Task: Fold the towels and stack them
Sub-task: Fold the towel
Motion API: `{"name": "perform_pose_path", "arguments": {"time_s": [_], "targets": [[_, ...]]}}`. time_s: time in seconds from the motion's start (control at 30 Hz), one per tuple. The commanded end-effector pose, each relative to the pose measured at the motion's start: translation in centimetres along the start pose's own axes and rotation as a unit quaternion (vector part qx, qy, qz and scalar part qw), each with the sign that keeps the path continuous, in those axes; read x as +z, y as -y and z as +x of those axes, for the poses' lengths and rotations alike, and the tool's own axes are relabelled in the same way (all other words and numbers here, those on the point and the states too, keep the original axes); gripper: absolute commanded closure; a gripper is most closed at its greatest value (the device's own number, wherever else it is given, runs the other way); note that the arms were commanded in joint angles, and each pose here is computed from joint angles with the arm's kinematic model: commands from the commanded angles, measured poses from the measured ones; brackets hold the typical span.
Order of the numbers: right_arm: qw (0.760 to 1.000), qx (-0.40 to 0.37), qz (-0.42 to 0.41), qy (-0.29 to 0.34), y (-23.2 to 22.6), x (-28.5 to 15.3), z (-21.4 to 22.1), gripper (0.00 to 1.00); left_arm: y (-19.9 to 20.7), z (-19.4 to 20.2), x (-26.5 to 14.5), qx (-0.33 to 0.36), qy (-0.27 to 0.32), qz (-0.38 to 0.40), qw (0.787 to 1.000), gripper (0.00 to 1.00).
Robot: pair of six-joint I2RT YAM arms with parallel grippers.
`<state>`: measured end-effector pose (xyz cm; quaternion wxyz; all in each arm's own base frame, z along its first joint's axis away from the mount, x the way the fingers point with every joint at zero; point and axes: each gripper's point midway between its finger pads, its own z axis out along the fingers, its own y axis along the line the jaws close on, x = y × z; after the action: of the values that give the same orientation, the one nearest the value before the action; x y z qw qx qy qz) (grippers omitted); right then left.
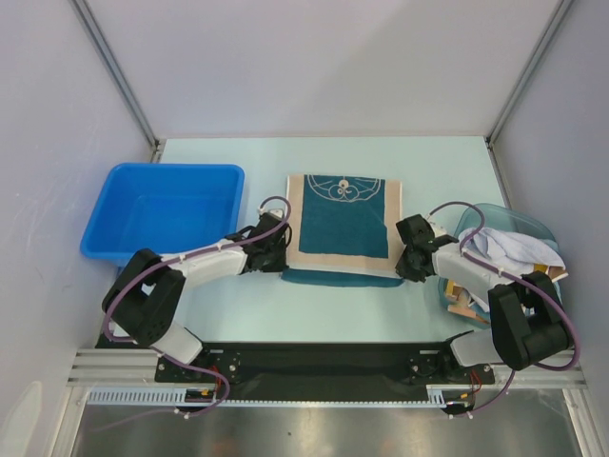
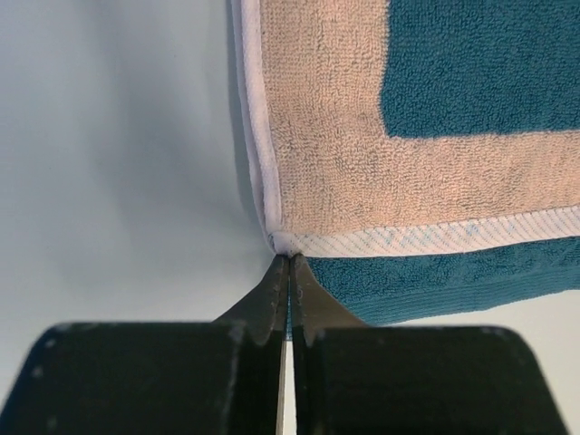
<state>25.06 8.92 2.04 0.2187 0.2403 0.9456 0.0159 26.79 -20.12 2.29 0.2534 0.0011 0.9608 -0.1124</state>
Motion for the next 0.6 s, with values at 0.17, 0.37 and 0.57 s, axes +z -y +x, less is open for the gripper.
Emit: {"name": "perform_pose_path", "arguments": {"time_s": [0.17,0.37,0.57], "targets": [[0.999,0.001,-0.004,0.035,-0.9,-0.9,-2.0,0.76,0.0,-2.0,-0.6,0.009,0.019,-0.020,1.000,0.61],[0.999,-0.007,-0.002,0.038,-1.0,-1.0,-2.2,0.68,0.7,-1.9,-0.2,0.015,0.015,-0.005,1.000,0.58],[0.999,-0.011,-0.004,0.040,-1.1,-0.9,-2.2,0.89,0.9,-1.7,0.5,0.016,0.008,-0.002,1.000,0.62]]}}
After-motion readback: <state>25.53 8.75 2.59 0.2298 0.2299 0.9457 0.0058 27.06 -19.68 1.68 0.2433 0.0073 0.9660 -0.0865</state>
